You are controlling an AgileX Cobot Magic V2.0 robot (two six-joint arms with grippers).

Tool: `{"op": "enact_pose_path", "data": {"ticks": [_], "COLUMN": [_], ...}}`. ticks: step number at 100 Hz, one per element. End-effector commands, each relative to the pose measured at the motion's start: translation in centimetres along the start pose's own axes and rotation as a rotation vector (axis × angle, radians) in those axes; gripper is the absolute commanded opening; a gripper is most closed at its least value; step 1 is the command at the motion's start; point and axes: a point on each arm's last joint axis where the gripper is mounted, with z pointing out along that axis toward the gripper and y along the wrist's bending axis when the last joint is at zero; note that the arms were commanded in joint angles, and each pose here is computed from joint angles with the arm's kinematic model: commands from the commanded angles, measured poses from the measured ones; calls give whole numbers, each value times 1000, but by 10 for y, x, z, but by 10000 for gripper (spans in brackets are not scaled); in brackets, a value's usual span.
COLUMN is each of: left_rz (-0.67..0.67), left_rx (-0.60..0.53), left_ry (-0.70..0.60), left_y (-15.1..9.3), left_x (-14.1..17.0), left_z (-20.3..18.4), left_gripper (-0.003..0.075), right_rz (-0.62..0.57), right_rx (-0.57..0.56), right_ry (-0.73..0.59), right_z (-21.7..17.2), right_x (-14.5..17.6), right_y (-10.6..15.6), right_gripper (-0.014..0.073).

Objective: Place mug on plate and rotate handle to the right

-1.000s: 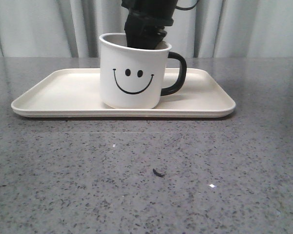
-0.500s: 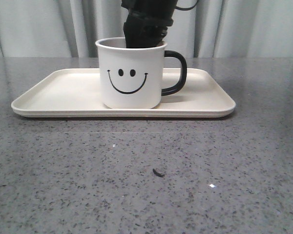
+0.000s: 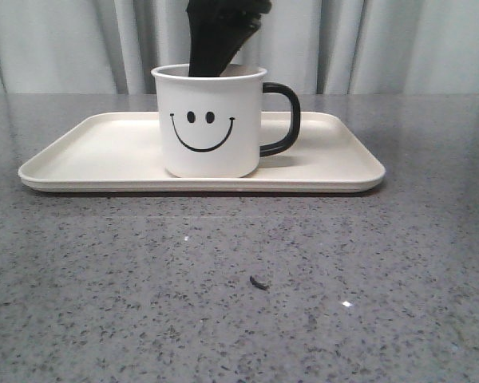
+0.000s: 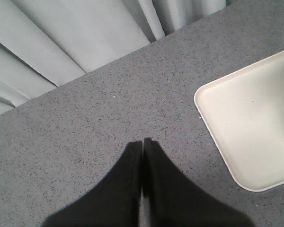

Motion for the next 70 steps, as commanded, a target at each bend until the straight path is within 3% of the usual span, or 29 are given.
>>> {"op": "enact_pose_path", "data": {"ticks": [1, 48, 70], "left_rz": [-16, 21, 28], "left_rx": [-12, -11, -7], "left_ry": [-61, 6, -25], "left_y": [5, -4, -6], "left_x": [-4, 7, 5], "left_z": [-12, 9, 13], "left_gripper": [-19, -19, -19], "right_rz": [-20, -24, -61], "right_rx": [-18, 6, 48], "right_ry": [-27, -137, -217], "right_z": [-42, -92, -136], "right_x": [-6, -14, -17], "right_y": [14, 34, 54], "right_gripper": [194, 194, 193]}}
